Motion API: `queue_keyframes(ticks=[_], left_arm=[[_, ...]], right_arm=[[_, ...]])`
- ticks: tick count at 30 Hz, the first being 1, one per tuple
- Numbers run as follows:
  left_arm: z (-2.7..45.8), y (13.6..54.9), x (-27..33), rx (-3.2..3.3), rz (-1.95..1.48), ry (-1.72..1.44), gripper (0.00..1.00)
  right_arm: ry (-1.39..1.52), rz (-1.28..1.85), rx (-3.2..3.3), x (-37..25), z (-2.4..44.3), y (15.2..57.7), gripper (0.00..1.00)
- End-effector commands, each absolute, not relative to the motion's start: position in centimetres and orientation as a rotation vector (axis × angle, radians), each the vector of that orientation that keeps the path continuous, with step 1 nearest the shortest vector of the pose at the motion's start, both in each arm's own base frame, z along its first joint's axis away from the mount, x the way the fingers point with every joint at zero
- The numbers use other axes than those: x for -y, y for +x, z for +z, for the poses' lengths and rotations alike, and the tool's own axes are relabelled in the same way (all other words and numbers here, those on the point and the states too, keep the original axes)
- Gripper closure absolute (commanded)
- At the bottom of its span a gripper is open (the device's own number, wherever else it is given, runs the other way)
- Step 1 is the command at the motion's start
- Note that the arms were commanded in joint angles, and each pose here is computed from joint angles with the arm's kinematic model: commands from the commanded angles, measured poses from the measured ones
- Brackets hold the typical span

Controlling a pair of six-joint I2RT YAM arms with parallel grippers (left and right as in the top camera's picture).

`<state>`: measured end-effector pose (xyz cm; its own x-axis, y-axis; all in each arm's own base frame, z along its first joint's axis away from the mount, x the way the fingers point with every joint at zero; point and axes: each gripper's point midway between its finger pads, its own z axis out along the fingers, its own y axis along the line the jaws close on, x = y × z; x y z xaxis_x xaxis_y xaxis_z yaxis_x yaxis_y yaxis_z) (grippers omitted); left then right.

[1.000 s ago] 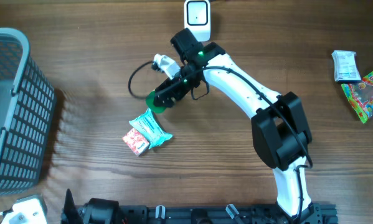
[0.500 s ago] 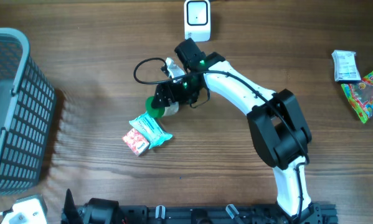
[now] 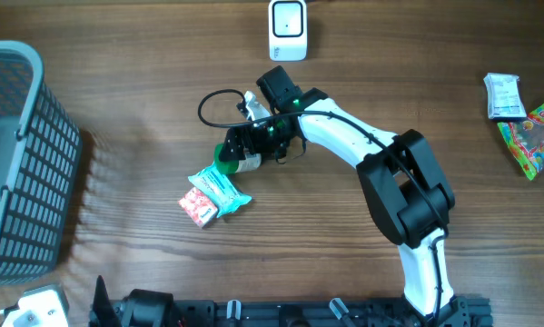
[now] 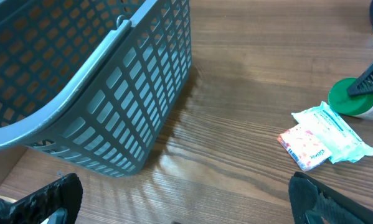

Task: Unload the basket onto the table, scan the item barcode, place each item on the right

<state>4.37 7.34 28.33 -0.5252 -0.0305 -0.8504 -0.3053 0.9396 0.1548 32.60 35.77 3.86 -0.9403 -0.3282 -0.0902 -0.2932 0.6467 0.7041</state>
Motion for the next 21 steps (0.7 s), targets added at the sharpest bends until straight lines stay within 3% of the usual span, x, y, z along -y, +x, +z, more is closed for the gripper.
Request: queue_keyframes(ticks=[1, 6, 9, 16, 21], left_arm=[[28.3, 4.2, -7.2, -2.093, 0.335, -0.248, 0.0], [28.3, 4.2, -7.2, -2.093, 0.335, -0.248, 0.0], [28.3, 4.2, -7.2, -2.093, 0.335, -0.248, 0.0], [28.3, 4.2, -7.2, -2.093, 0.335, -0.248, 0.0], [28.3, 4.2, -7.2, -2.093, 0.335, -0.248, 0.0]], right_arm=[[0.521, -1.108, 2.861, -34.1, 2.5, 33.3, 0.06], [0.62, -1.531, 2.598, -35.8, 6.8, 32.9, 0.06], [0.725, -1.696, 2.506, -36.2, 8.7, 33.1, 0.0], [0.843, -1.175, 2.986, -32.8, 3.5, 37.4, 0.0], [1.374, -0.85, 3.204, -31.4, 9.4, 41.2, 0.0]])
